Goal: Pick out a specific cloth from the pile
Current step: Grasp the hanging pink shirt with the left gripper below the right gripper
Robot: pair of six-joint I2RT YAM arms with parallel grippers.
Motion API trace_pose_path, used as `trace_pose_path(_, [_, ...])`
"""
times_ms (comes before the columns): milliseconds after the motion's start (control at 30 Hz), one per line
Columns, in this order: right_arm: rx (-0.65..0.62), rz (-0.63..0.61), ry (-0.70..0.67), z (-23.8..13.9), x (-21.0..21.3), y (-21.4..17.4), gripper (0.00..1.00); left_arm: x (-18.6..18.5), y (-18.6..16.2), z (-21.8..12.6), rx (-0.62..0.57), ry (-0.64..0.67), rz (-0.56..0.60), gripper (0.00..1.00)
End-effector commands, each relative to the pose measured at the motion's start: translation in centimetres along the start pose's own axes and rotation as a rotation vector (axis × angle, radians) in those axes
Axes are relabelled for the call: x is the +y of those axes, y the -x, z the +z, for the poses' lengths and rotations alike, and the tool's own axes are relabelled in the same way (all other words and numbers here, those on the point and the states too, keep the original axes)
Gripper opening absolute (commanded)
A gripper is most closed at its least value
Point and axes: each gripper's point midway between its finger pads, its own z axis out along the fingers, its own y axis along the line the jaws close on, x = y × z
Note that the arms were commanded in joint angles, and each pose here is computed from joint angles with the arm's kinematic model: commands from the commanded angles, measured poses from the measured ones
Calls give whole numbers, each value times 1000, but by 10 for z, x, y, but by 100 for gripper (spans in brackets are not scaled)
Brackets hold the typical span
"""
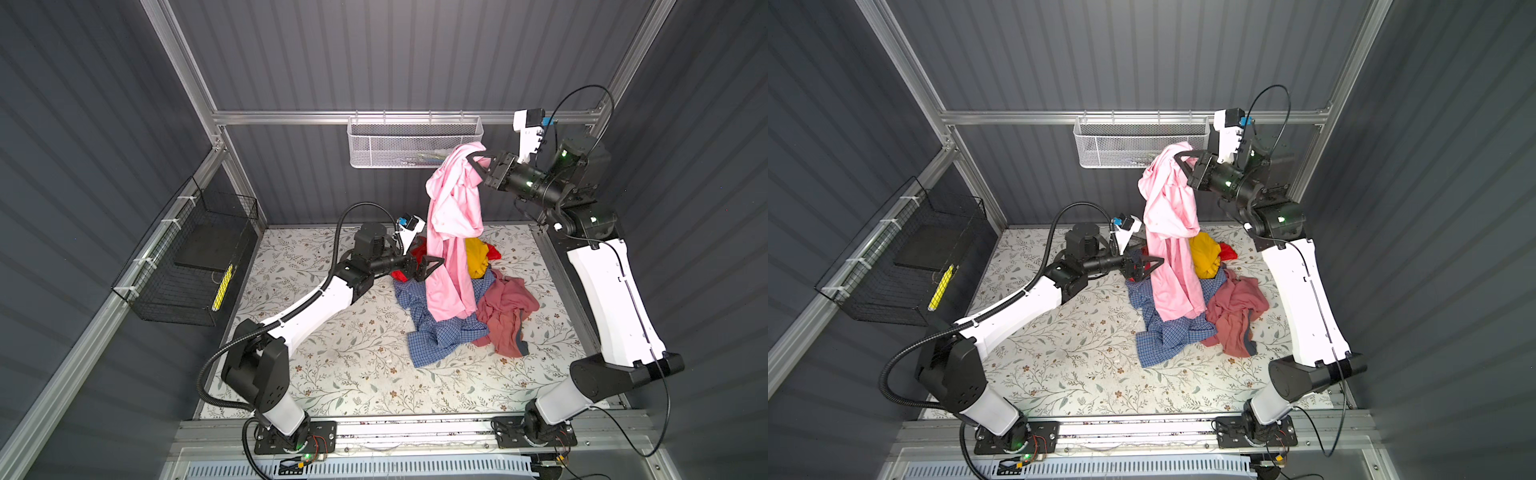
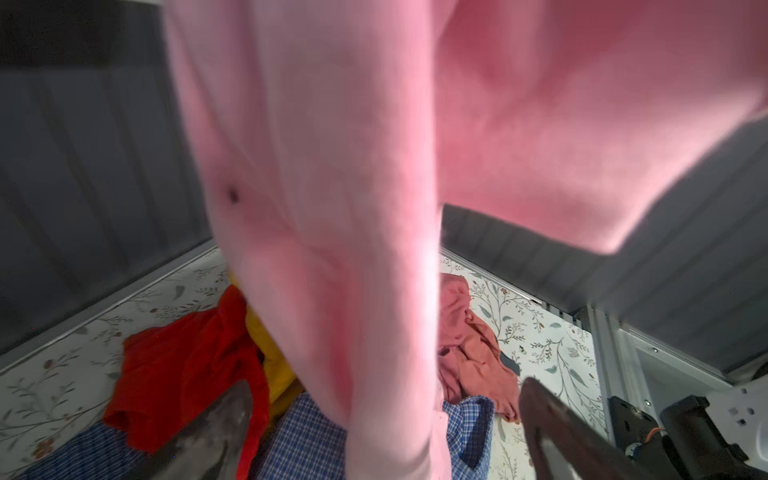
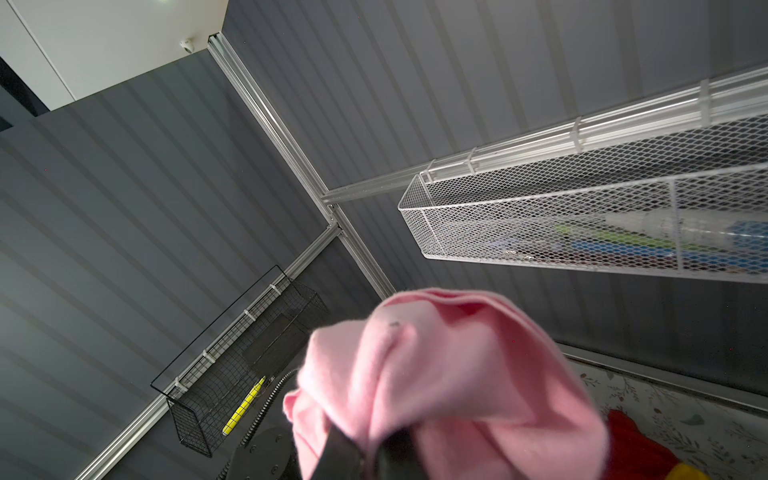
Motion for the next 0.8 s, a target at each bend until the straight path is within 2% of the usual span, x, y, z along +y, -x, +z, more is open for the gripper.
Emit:
trace_pose_path(0, [-58,-44,55,-4,24,17,0,0,32,19,-86,-48,5,100])
trace_pose_path(333, [-58,-12,85,-13,36,4,0,45,50,68,-185,36,-36,99])
trace_pose_path(367, [-59,-6,89,-14,37,3,0,45,54,70,-199,31,-39,96])
trace_pose_path(433, [-52,3,91,-15,35,-2,0,46,62,72,-213,25,-36,76])
trace_pose_path(500, [-41,2,71,-18,30,-9,0,43,75,69,-230,23,-8,46])
trace_pose_path(633, [-18,-3,8,-21,14,-25,1,55,105,45,-244,121,67,0])
trace_pose_path(700, [0,-8,14,-21,13,-31,6,69,121,24,-265,175,71,0])
trace_pose_path(767, [14,-6,13,-19,10,-36,17,85,141,-5,-304,222,58,0])
